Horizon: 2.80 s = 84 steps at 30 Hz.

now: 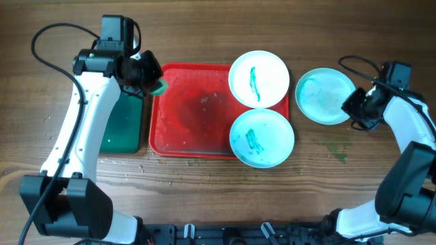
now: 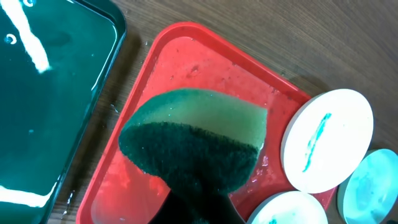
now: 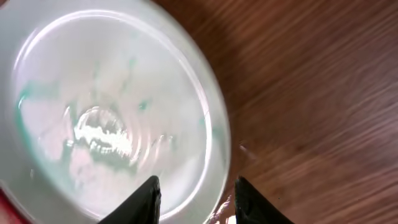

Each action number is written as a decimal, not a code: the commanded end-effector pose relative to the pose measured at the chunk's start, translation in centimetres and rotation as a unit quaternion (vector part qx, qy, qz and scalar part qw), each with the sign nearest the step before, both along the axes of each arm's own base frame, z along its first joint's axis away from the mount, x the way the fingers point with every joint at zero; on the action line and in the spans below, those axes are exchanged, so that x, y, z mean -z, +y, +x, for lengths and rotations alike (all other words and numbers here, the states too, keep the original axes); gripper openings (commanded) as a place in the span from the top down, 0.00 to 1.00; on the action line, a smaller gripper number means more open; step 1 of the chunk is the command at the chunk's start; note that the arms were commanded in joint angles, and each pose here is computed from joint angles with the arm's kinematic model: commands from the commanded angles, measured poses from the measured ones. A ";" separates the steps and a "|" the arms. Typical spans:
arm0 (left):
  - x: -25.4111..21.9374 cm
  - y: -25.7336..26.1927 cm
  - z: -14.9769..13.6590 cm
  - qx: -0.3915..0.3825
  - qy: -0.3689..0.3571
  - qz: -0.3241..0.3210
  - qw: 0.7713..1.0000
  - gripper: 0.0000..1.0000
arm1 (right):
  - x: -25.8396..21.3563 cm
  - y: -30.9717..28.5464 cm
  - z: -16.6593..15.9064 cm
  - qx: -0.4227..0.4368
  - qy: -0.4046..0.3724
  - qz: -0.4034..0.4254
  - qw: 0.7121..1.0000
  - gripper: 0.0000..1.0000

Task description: Clean dirty plates on tray and stack at the side

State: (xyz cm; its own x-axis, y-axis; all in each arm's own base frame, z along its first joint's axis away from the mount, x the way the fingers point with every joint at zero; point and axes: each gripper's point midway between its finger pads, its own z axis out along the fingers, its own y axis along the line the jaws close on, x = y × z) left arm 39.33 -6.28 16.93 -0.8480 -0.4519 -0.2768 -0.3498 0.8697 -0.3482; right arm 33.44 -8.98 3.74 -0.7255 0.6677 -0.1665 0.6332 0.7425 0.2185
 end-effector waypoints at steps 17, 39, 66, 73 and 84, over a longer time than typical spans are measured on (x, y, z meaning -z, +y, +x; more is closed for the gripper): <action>0.3 0.3 0.5 -0.011 -0.004 0.009 1.000 0.96 | 2.8 16.4 -7.7 -0.307 0.083 0.107 0.942 0.90; 0.3 0.4 0.5 -0.011 -0.003 0.010 1.000 0.96 | -1.8 33.4 1.0 -0.331 -0.121 0.004 0.936 0.96; 1.2 0.4 0.1 -0.011 0.007 0.011 1.000 0.96 | 2.9 37.0 4.9 -0.466 -0.100 -0.034 0.879 0.78; 2.1 0.5 -0.2 -0.012 0.014 0.015 1.000 0.96 | -2.1 37.7 5.3 -0.488 -0.134 -0.031 0.862 0.64; 1.8 0.5 0.3 -0.012 0.001 0.013 1.000 0.96 | 0.9 34.4 5.0 -0.414 -0.071 -0.088 0.903 0.62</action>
